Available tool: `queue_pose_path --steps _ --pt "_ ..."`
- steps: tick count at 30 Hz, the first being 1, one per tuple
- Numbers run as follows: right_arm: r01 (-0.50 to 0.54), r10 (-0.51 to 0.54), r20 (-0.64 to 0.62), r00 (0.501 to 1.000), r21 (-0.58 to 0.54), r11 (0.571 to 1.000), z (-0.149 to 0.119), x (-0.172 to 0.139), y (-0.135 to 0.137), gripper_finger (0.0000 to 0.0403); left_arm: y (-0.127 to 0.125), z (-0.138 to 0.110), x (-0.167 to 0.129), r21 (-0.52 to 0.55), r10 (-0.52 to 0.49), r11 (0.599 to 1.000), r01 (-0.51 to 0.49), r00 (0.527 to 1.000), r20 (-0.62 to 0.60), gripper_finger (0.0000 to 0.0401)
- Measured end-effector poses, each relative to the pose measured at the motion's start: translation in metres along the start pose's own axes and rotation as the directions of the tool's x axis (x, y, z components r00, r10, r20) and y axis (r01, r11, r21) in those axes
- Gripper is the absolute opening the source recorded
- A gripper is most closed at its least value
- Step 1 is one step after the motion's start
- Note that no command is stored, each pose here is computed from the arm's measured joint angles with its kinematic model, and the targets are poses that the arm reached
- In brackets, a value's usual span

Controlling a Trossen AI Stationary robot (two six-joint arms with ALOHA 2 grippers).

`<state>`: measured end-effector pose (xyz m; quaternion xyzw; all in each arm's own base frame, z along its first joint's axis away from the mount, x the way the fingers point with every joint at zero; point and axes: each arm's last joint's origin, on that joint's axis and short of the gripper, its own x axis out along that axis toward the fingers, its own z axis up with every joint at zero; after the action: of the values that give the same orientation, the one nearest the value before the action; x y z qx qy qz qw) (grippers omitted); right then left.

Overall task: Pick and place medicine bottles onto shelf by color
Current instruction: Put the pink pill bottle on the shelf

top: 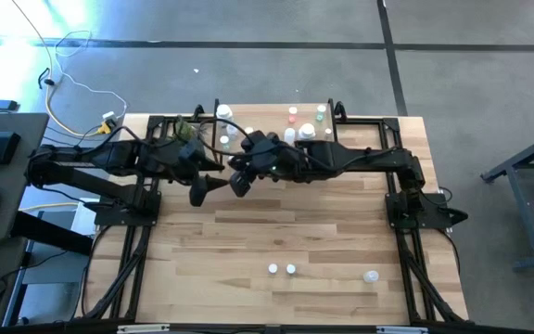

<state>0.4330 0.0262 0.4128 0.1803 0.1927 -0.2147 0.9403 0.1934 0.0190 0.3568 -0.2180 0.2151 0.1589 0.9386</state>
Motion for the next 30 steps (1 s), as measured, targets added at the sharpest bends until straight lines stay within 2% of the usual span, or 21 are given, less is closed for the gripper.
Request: queue_pose_path --steps 8,18,30 --pt "-0.007 0.007 0.021 1.000 -0.037 0.999 0.006 -0.004 0.001 0.0108 -0.006 0.010 -0.001 0.006 -0.096 0.995 0.096 0.992 0.084 0.0259" --pt "-0.032 0.035 0.076 0.996 -0.038 0.999 0.011 -0.004 0.004 0.0108 0.003 0.015 0.011 -0.010 -0.013 1.000 0.014 0.994 0.112 0.0253" --pt "-0.025 0.028 0.064 0.998 -0.040 0.999 0.011 -0.003 0.001 0.0108 0.004 0.017 0.017 0.045 -0.022 0.999 0.017 0.994 0.110 0.0153"
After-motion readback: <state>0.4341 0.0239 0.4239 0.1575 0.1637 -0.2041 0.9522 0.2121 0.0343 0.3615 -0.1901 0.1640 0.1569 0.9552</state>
